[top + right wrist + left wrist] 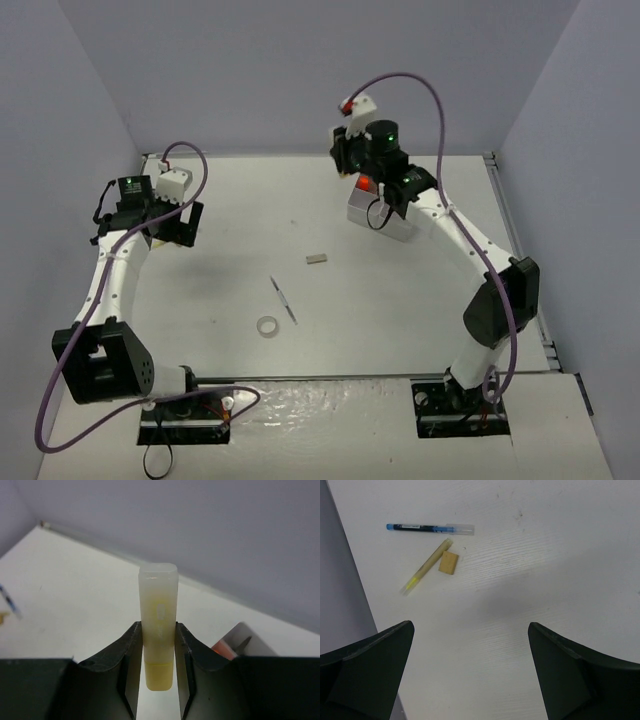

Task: Sort the stationery into containers

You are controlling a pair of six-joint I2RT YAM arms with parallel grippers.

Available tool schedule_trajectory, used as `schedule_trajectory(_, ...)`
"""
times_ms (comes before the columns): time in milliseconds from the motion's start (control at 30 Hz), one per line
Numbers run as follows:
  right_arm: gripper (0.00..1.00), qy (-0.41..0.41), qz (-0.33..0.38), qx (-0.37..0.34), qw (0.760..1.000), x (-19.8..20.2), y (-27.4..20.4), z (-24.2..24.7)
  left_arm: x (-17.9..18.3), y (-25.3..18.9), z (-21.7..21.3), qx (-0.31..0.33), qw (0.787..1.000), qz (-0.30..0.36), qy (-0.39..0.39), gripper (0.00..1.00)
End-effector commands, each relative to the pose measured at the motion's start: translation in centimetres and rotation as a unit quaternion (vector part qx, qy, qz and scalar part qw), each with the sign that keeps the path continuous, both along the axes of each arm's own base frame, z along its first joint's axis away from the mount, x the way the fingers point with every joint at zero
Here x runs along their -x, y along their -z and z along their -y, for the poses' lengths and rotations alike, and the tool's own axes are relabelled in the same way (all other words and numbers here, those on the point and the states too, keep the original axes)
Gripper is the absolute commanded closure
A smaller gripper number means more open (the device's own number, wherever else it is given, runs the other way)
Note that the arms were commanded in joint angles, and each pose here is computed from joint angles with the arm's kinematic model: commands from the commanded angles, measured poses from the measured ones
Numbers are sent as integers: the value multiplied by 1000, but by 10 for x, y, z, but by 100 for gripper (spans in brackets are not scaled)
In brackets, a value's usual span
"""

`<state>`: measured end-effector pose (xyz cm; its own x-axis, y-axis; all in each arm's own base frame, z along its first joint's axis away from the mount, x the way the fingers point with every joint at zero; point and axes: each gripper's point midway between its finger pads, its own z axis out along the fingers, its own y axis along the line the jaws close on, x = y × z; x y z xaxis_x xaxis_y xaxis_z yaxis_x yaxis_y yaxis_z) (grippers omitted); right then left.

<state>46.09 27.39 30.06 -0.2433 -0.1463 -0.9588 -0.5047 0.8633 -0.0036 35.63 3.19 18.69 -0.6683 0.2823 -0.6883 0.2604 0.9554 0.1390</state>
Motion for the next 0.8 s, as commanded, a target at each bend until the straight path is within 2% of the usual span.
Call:
schedule_trajectory(0,100,55,162,-114,979,-60,-66,8,-20,-23,-16,-21,999,26,-11,3)
schedule_trajectory(133,100,150,185,-84,968,-104,-44,39,-21,-14,-24,-27,999,15,-17,3)
schedule_trajectory(233,100,196,167,-128,958,-122,-28,76,-22,-12,-30,-30,999,16,-22,3)
schedule_trajectory(333,100,210,161,-152,952,-121,-14,90,-26,-8,-39,-26,999,20,-35,3)
schedule_trajectory(533,100,206,107,-132,964,-110,41,88,-34,8,-43,-7,999,3,-50,3)
schedule_trajectory(767,100,226,100,-127,961,-103,65,102,-35,15,-41,7,999,-9,-51,3)
